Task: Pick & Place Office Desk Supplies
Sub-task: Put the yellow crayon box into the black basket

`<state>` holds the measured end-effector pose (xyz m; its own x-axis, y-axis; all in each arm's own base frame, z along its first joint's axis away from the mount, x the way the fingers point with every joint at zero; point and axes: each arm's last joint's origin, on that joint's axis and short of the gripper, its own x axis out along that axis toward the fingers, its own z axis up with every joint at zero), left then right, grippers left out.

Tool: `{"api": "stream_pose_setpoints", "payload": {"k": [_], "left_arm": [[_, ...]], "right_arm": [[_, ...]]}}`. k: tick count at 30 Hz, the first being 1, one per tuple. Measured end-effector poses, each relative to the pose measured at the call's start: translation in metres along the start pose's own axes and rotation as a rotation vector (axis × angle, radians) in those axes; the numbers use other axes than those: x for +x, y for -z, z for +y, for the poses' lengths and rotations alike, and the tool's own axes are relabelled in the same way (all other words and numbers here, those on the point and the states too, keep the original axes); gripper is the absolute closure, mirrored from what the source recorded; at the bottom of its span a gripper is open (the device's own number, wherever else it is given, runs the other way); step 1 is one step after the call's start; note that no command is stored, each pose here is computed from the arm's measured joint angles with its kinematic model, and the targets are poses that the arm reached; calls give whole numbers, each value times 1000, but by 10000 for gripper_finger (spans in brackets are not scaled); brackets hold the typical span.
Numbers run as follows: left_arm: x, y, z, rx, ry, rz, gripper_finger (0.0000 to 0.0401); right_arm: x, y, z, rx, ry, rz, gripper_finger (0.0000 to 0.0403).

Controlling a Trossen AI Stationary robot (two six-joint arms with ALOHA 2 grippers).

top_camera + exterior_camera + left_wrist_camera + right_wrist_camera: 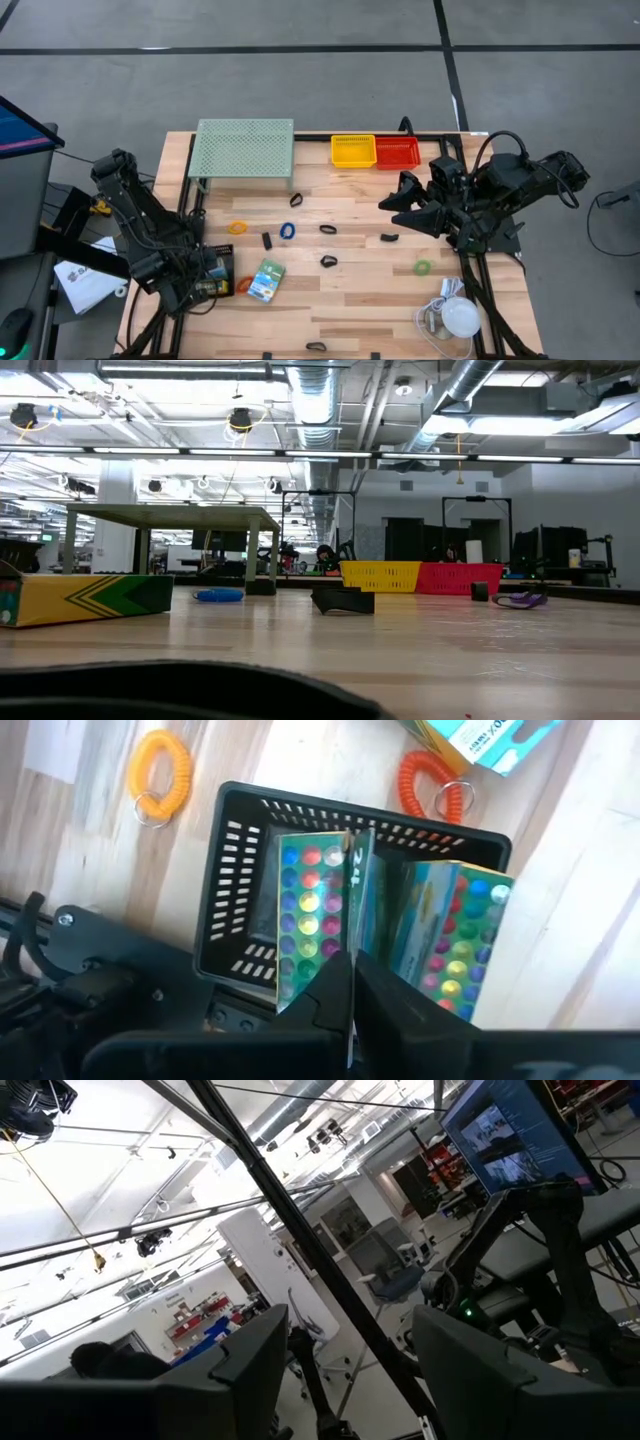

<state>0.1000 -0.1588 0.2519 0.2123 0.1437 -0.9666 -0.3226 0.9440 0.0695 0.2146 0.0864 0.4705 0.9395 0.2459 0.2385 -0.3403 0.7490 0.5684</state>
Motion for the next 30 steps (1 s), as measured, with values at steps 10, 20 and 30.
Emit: {"api": "stream_pose_setpoints", "payload": {"k": [10, 20, 30], "left_arm": [[0, -1, -5, -10, 50, -2, 365], [0, -1, -6, -12, 59, 8, 334], [-7, -3, 0, -31, 104, -55, 331]], "right_arm": [[-1, 2, 4, -6, -19, 8, 191], [-1, 3, 5, -8, -22, 10, 191], [-1, 3, 5, -8, -10, 2, 191]]}}
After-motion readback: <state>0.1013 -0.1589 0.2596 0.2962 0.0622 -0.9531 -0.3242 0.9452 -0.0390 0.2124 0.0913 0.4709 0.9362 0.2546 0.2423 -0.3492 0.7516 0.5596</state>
